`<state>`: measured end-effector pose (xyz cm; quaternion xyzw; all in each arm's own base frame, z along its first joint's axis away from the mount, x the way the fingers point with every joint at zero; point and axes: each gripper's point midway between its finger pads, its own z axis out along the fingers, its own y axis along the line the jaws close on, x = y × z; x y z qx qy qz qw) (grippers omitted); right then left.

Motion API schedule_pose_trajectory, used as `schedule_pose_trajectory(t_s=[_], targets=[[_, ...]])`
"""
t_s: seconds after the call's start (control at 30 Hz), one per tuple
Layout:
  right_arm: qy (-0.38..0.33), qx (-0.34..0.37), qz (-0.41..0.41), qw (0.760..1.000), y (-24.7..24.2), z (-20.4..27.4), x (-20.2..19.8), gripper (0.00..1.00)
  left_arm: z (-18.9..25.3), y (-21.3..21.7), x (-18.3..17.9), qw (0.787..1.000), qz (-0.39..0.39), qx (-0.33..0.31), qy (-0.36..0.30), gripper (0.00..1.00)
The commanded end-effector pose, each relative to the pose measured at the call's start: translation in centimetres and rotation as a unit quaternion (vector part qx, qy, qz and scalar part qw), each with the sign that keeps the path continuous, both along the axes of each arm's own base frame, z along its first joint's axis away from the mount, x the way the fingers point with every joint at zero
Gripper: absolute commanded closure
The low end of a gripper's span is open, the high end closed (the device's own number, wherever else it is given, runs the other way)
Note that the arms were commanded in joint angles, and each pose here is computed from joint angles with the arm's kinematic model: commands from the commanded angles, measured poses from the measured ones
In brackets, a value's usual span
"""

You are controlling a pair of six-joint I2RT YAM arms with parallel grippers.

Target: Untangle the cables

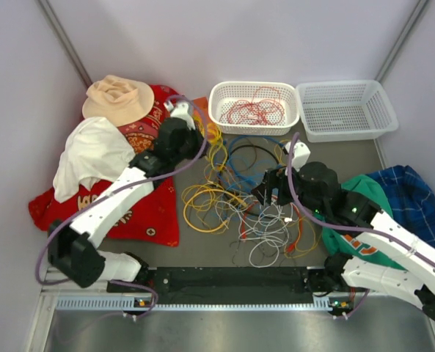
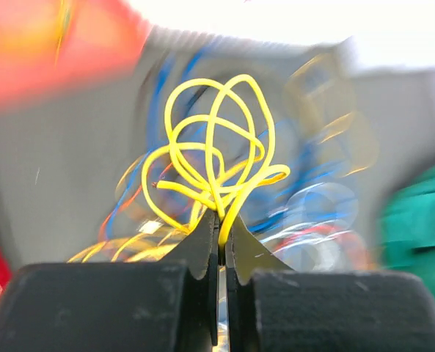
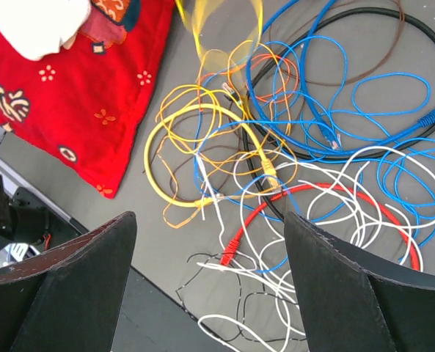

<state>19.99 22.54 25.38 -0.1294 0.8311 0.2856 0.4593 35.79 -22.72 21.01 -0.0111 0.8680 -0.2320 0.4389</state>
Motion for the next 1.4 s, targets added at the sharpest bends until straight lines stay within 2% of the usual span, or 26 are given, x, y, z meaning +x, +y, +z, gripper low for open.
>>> schedule_pose_trajectory(t_s=[0.0, 0.03, 0.13, 0.23, 0.57, 0.83, 0.97, 1.07, 1.13, 1.23, 1.27, 1.33, 1.37], targets=[[-0.034, 0.043, 0.004, 0.999, 0.3, 3.0, 0.2, 0.2, 14.0, -0.6, -2.0, 0.986, -0.029, -0.081, -0.14, 1.0], [-0.043, 0.058, 0.01, 0.997, 0.5, 4.0, 0.0, 0.2, 16.6, -0.6, -2.7, 0.981, -0.036, -0.097, -0.165, 1.0], [-0.065, 0.081, 0.021, 0.994, 0.8, 5.9, -0.2, 0.2, 20.2, -1.0, -4.3, 0.972, -0.066, -0.122, -0.191, 1.0], [-0.084, 0.092, 0.026, 0.992, 0.9, 7.5, -0.1, 0.2, 22.0, -1.7, -5.3, 0.966, -0.095, -0.14, -0.198, 1.0], [-0.187, 0.141, 0.0, 0.972, 0.6, 14.6, 1.6, 0.2, 22.5, -3.4, -7.6, 0.956, -0.159, -0.163, -0.185, 1.0], [-0.225, 0.159, 0.004, 0.961, 3.6, 17.6, 4.3, 0.22, 21.9, -3.8, -8.4, 0.956, -0.171, -0.166, -0.173, 1.0], [-0.244, 0.169, 0.008, 0.955, 5.2, 18.7, 5.6, 0.31, 21.5, -4.0, -8.7, 0.956, -0.172, -0.167, -0.167, 1.0], [-0.243, 0.161, 0.002, 0.957, 6.3, 18.5, 7.1, 0.42, 21.3, -4.0, -8.9, 0.956, -0.174, -0.167, -0.164, 1.0], [-0.241, 0.16, 0.005, 0.957, 6.9, 18.4, 7.6, 0.45, 21.2, -4.0, -9.0, 0.957, -0.175, -0.166, -0.163, 1.0], [-0.24, 0.165, 0.009, 0.957, 8.0, 18.3, 8.4, 0.57, 21.0, -4.1, -9.2, 0.957, -0.176, -0.166, -0.161, 1.0], [-0.236, 0.16, 0.008, 0.958, 8.2, 17.8, 8.8, 0.71, 20.7, -4.0, -9.2, 0.958, -0.175, -0.164, -0.159, 1.0], [-0.233, 0.155, 0.001, 0.96, 8.1, 17.7, 9.0, 0.87, 20.5, -3.7, -9.2, 0.96, -0.168, -0.159, -0.16, 1.0], [-0.234, 0.155, -0.005, 0.96, 7.6, 18.0, 8.9, 1.0, 20.0, -3.3, -9.1, 0.963, -0.16, -0.149, -0.155, 1.0]])
